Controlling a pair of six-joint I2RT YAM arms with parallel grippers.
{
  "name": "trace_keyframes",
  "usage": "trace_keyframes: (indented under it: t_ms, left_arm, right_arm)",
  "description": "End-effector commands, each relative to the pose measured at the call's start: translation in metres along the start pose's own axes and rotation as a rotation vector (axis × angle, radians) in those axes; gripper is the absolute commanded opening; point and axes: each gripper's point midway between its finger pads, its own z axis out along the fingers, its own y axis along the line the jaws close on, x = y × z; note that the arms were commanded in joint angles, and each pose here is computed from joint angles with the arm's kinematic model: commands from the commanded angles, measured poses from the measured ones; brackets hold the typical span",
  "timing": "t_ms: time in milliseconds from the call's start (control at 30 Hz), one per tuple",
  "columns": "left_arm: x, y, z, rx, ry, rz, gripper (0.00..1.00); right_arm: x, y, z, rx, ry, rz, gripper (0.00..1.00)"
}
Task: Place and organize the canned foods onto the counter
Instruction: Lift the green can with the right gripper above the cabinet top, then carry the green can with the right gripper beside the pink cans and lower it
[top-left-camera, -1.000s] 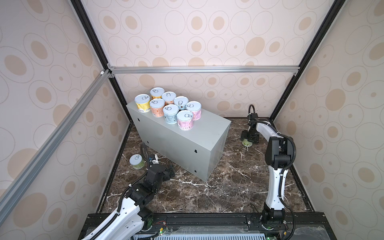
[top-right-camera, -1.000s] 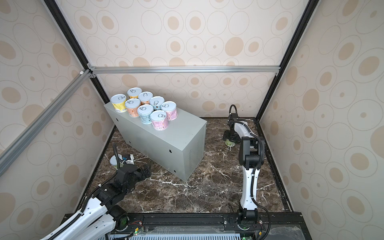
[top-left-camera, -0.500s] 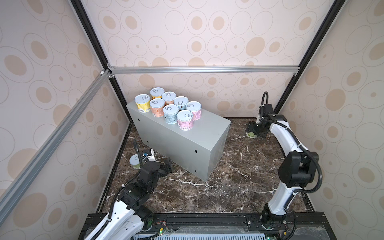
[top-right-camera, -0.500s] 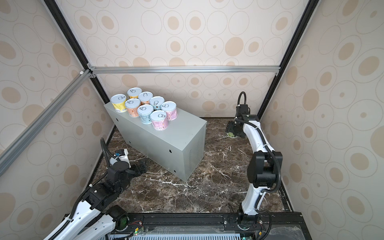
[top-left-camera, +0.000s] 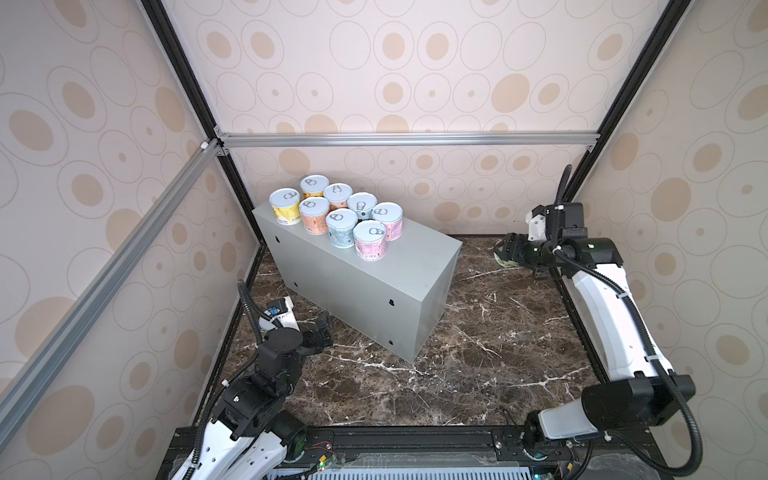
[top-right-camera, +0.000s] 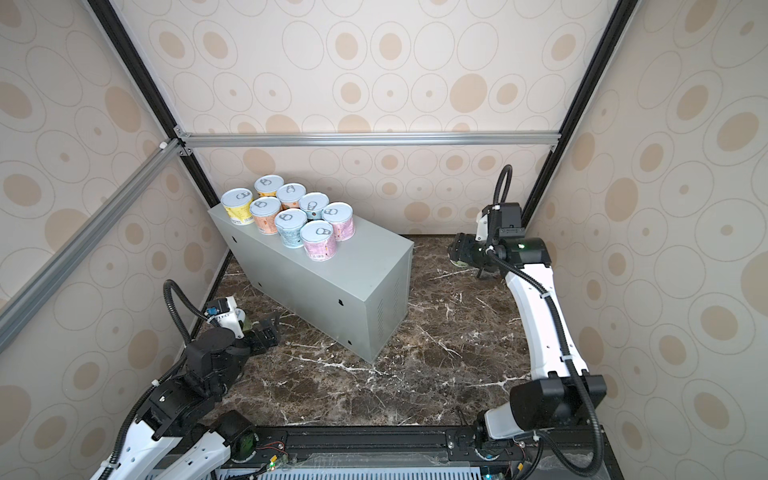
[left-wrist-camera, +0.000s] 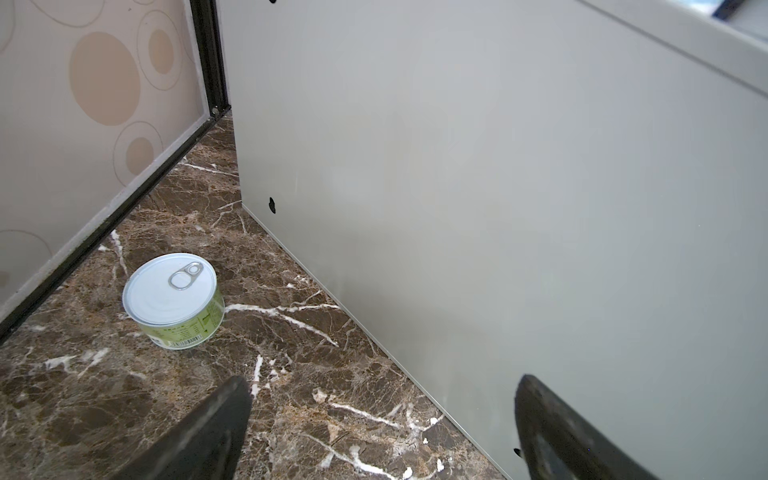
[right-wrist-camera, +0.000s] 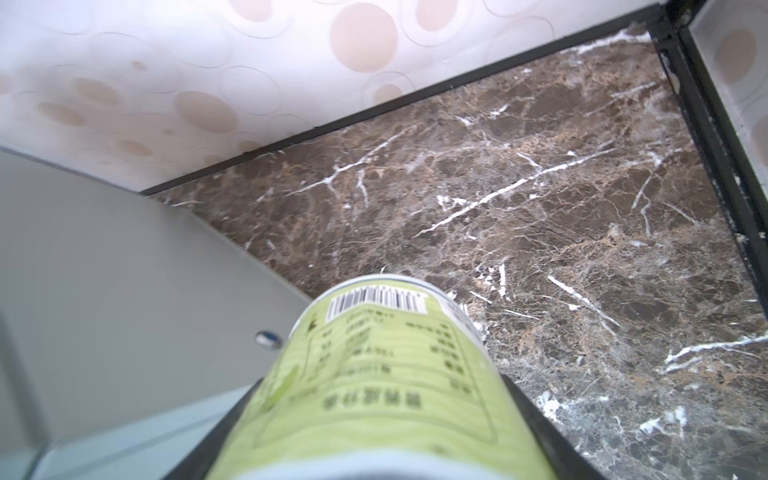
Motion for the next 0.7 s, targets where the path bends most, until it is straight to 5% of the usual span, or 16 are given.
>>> trace_keyframes:
  t_ms: [0,667]
  left_arm:
    - [-0.012,0.006,-0.012,-0.016,-0.028,0.007,0.99]
    - [-0.01,0.001,-0.012,0.026,-0.038,0.021,0.99]
  right_arm:
    - [0.004,0.019,-0.033,-0.058,-0.031,-0.048,0.51]
    - [0.038,0.1,-0.119,-0.123,0.071,-0.352,0.47]
